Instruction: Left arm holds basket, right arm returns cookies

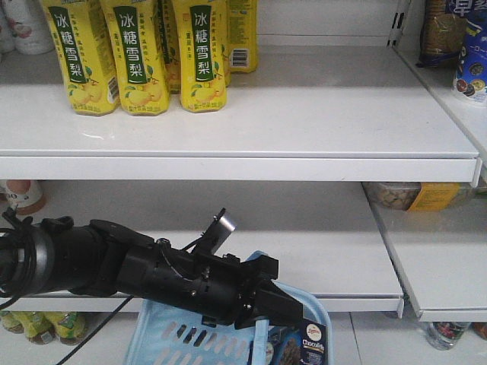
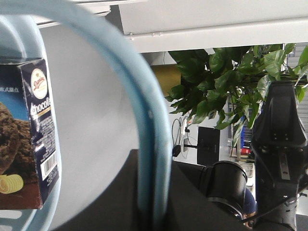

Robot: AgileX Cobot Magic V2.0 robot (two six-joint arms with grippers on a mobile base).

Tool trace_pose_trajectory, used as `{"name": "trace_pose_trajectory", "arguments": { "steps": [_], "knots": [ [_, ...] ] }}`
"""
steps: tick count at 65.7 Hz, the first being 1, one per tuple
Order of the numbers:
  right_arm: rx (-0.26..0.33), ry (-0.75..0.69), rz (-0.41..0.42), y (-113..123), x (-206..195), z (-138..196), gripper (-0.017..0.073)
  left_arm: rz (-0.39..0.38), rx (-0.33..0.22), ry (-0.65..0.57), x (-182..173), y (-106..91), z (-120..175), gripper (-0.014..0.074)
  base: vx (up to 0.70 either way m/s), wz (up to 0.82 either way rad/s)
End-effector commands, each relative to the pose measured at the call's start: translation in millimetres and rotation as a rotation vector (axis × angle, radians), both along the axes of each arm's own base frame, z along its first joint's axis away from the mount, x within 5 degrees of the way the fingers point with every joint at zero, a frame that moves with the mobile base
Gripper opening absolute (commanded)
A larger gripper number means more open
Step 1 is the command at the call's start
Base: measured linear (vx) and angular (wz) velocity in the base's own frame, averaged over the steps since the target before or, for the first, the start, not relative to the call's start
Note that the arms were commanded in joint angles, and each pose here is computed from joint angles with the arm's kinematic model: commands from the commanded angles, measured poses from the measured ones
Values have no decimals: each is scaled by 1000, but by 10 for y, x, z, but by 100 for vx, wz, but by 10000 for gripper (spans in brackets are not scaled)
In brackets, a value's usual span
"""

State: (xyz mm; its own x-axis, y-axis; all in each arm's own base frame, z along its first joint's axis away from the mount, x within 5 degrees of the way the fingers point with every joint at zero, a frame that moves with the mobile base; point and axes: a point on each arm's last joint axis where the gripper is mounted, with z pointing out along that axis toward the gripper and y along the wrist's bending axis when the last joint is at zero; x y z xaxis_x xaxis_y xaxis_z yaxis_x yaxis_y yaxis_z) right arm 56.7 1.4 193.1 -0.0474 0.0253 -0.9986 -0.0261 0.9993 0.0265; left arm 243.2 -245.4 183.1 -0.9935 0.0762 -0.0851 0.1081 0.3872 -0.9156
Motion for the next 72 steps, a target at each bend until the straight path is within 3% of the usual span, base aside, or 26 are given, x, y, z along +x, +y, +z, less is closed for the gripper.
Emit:
{"name": "trace_pose_trajectory", "arguments": {
  "steps": [1,72],
  "knots": [
    [-4,-89,4,3,-8,82,-8,-6,-122,-39,-14,-27,318,-6,1,1],
    [-4,-89,4,3,-8,82,-8,-6,-122,-39,-14,-27,318,-6,0,1]
  ]
}}
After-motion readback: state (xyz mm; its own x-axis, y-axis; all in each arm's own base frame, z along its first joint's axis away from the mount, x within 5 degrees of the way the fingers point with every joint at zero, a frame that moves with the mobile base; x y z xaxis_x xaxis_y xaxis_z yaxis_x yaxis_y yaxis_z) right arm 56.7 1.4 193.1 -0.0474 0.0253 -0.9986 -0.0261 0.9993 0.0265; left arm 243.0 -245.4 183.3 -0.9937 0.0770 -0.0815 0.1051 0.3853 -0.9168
